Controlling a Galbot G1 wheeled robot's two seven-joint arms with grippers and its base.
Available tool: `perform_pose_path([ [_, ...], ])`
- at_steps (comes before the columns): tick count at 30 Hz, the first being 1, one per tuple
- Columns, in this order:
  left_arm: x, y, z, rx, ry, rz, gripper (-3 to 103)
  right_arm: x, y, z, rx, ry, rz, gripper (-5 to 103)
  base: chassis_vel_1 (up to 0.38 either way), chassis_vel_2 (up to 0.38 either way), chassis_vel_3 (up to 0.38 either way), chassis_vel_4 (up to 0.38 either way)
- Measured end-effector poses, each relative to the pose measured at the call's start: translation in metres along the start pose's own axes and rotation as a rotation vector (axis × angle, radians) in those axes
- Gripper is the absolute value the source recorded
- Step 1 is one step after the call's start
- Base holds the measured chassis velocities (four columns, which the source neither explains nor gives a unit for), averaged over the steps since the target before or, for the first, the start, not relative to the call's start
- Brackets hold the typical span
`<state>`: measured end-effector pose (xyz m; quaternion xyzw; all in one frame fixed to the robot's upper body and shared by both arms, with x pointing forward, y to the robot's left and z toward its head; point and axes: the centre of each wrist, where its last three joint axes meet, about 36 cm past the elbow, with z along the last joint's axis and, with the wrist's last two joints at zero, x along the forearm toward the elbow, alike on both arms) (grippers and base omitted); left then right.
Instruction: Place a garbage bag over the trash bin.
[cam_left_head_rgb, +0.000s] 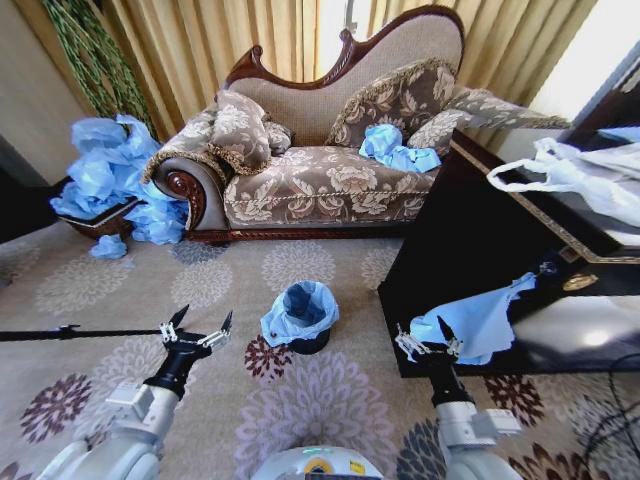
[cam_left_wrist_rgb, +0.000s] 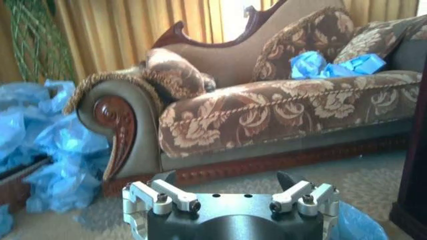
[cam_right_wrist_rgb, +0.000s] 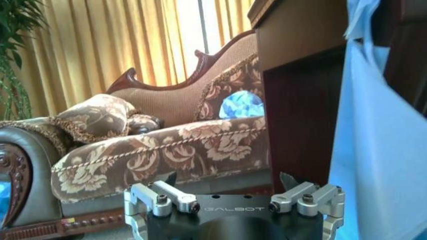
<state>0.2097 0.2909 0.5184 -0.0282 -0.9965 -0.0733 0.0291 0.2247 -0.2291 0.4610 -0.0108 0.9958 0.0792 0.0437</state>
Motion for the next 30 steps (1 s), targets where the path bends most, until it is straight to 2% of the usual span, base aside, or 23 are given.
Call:
perform_pose_path([
  [2, -0.0012, 0.0058, -0.0003, -0.025, -0.034, 0.018, 100, -0.0002, 0.0004, -0.0024, -0.001, -0.005, 0.001, 100, 0.0, 0.0, 0.0, 0.0],
  [5, -0.0044, 0.0077, -0.0022, -0.022, -0.048, 0.034, 100, -0.0027, -0.0003, -0.0034, 0.003, -0.002, -0.001, 100, 0.0, 0.0, 0.0, 0.0],
  [14, -0.0065, 0.0009, -0.0026, -0.01, -0.014, 0.015, 100, -0.0021, -0.0018, -0.0017, 0.0, 0.008, 0.02, 100, 0.0, 0.0, 0.0, 0.0],
  [30, -0.0066, 0.0004, -0.0025, -0.01, -0.01, 0.013, 100, -0.0021, -0.0019, -0.0009, -0.001, 0.011, 0.021, 100, 0.0, 0.0, 0.0, 0.0],
])
